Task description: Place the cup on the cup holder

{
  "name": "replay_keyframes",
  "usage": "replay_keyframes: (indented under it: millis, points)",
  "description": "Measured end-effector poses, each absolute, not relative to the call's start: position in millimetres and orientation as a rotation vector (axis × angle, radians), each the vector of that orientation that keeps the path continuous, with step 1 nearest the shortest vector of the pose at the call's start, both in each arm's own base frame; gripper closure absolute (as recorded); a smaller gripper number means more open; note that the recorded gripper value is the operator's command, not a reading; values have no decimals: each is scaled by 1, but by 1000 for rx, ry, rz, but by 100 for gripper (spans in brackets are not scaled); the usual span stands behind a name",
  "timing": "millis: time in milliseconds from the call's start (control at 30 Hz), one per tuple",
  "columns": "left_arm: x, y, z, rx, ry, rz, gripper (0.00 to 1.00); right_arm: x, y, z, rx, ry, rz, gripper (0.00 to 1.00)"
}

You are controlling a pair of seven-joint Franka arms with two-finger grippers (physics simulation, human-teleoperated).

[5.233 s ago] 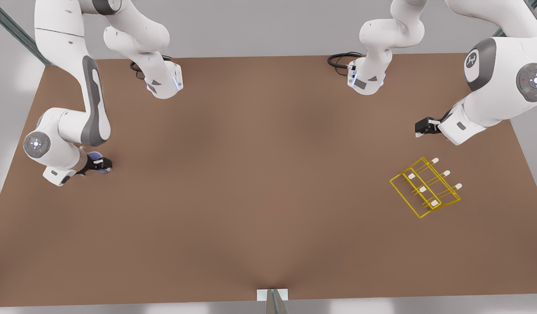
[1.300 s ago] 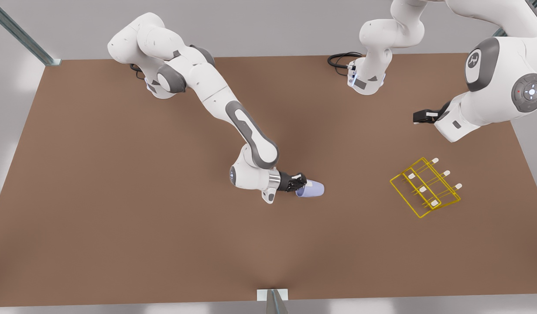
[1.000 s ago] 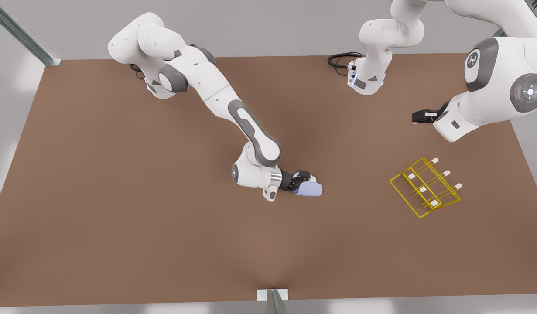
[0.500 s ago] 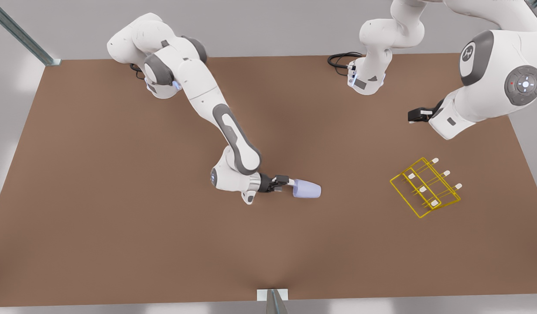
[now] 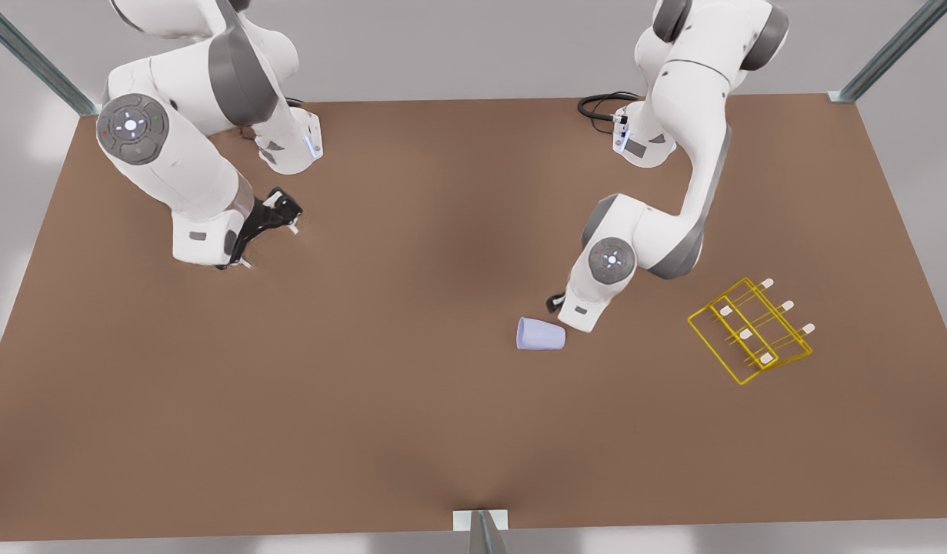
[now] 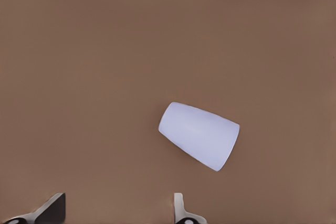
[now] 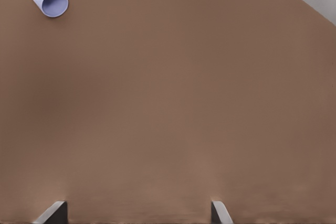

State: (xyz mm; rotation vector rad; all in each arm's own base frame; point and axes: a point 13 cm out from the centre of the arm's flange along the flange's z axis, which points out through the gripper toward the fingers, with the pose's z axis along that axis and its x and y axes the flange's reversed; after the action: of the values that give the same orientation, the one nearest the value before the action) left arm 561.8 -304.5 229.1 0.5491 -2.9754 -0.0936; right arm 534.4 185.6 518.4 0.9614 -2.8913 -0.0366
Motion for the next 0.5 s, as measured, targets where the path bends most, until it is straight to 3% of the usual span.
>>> replay_keyframes:
  millis: [133, 233, 500]
  points:
    - [584, -320, 209, 967, -2949, -4, 0, 503, 125, 520, 673, -2855, 65, 0]
    - [595, -326, 203, 1274, -2860, 51, 0, 506, 110, 473, 490, -2755, 121, 0]
    - [610, -330, 170, 1893, -2476, 121, 0, 502, 110, 478, 266, -2768, 192, 0]
